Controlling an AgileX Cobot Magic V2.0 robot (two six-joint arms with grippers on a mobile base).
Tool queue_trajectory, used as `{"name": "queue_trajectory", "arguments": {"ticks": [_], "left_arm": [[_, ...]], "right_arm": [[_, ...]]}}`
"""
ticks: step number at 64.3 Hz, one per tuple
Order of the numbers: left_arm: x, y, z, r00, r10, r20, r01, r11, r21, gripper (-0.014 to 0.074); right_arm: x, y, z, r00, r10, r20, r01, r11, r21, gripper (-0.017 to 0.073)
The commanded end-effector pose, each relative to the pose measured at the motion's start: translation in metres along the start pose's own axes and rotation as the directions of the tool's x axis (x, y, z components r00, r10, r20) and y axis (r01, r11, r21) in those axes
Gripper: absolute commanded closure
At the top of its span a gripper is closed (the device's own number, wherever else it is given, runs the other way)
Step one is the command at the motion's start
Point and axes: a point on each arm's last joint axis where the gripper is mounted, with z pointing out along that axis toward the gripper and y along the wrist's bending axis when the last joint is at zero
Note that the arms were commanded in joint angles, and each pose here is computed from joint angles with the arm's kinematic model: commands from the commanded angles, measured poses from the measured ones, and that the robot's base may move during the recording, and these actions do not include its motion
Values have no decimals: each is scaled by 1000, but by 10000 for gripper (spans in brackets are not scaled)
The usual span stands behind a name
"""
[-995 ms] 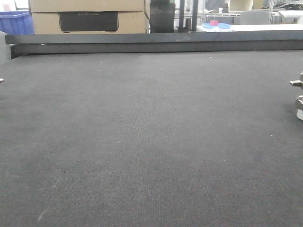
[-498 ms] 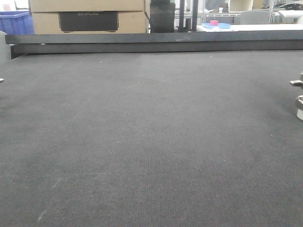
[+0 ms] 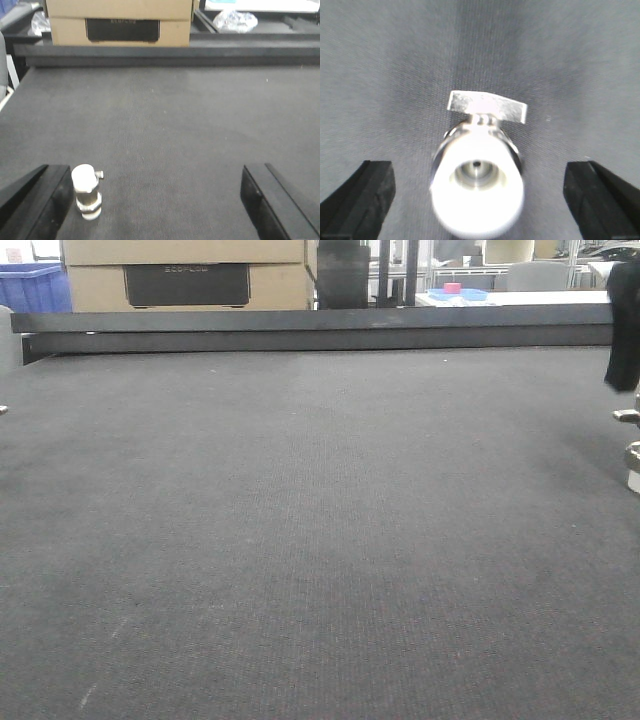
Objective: Place valve from conveyor to right shelf box
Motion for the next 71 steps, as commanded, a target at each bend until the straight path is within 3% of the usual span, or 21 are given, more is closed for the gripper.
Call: {"name": "queue_trajectory", "arguments": {"ticks": [1,14,19,22,26,30,36,46,53,64,71], "left_arm": [[-1,-1,-1,1000,-4,1,4,1000,11,16],[-1,-1,-1,1000,-3,-6,4,1000,11,16],[-1,-1,-1,1000,-3,-6,3,1000,12,16],[-1,-2,-1,1000,-3,-12,3,1000,12,18],[-4,-2,-2,999,-24,-28,25,1000,16,37],[-6,-2,1,995,-45,-91,47,999,19,60],[-14,-3,8,981,-37,-190,41,999,22,85],[-39,-1,33,937,-12,-349,18,1000,15,86],[-55,7,58,881,-21,-472,11,1000,-24,84],[-81,39,98,820,-20,-571,-37,995,-88,4],[-86,63,133,774,-43,-632,-42,992,-119,3]], "right_arm": [[-5,-2,11,1000,-11,-13,12,1000,6,-10],[-6,-2,25,999,-10,-48,10,1000,3,-3],[-6,-2,25,999,-10,-45,10,1000,3,69],[-7,-3,25,999,-10,-37,10,1000,4,146],[-7,-3,25,999,-10,-40,10,1000,4,322],[-6,-2,25,999,-10,-44,10,1000,3,485],[-6,-2,25,999,-10,-46,10,1000,3,732],[-6,-2,25,999,-10,-46,10,1000,3,713],[-7,-1,14,1000,-7,-4,7,1000,1,712],[-3,5,-24,994,5,108,-2,1000,-23,712],[3,10,-51,983,18,184,-9,999,-54,712]]}}
